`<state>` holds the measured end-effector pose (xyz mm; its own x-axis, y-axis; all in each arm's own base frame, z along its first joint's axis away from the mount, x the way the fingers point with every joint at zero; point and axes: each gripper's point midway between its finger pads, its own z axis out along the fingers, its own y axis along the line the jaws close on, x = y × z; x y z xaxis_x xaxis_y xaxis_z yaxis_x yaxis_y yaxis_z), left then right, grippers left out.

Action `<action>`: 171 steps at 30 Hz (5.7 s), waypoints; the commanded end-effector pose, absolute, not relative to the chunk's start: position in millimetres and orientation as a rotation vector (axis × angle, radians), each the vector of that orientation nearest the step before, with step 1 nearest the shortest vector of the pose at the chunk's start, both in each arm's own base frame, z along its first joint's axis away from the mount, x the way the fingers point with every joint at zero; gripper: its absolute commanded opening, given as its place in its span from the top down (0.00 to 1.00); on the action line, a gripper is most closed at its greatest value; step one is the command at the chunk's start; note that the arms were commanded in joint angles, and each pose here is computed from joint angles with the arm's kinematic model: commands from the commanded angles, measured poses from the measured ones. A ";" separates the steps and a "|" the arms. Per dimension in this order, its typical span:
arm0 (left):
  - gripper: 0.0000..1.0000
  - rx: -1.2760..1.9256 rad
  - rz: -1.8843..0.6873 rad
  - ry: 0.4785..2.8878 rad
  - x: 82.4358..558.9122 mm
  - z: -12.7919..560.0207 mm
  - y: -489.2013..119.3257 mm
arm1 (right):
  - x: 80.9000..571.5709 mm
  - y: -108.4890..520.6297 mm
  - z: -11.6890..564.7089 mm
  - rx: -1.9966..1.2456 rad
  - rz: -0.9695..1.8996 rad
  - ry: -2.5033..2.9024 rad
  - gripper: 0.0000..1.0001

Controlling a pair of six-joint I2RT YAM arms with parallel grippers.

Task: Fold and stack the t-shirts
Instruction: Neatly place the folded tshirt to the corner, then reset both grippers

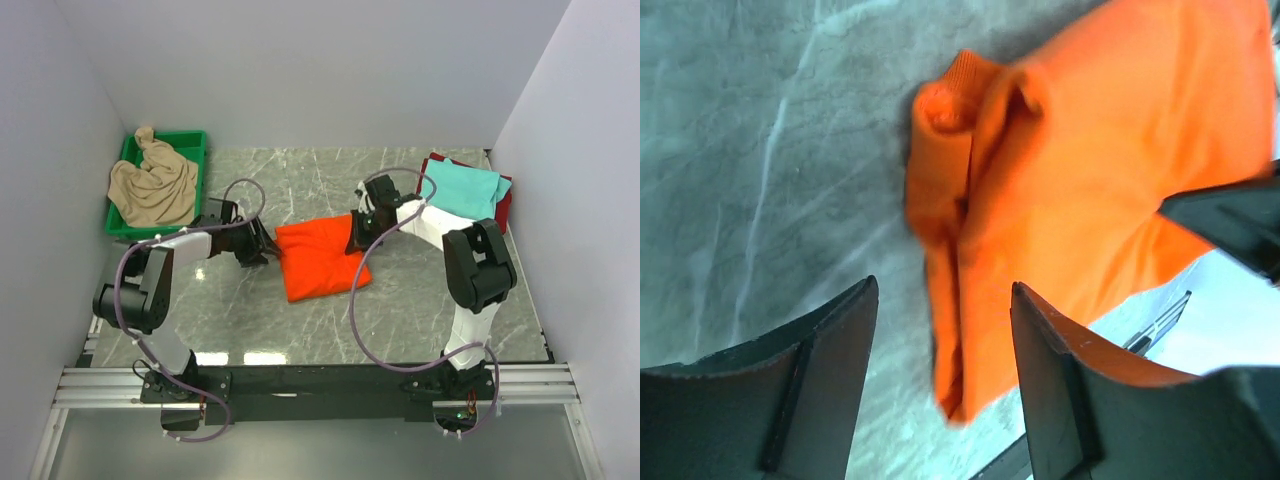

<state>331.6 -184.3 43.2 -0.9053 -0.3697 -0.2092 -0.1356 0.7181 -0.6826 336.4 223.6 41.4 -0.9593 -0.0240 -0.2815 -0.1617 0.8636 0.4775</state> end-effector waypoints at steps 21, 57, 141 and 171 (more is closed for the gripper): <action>0.38 -0.358 -0.933 2.538 318.9 68.9 -159.7 | 427.0 62.4 135.1 -0.099 -0.245 2.690 1.00; 0.38 -0.381 -0.919 2.629 300.3 29.0 -156.6 | 492.6 1.5 285.7 0.164 -0.040 2.367 1.00; 0.38 -0.373 -0.947 2.658 295.8 18.1 -163.3 | 499.2 -133.3 219.7 0.494 0.087 2.404 1.00; 0.36 -0.334 -0.729 2.176 326.3 176.1 -137.0 | 379.7 9.6 267.0 0.373 0.180 2.227 0.15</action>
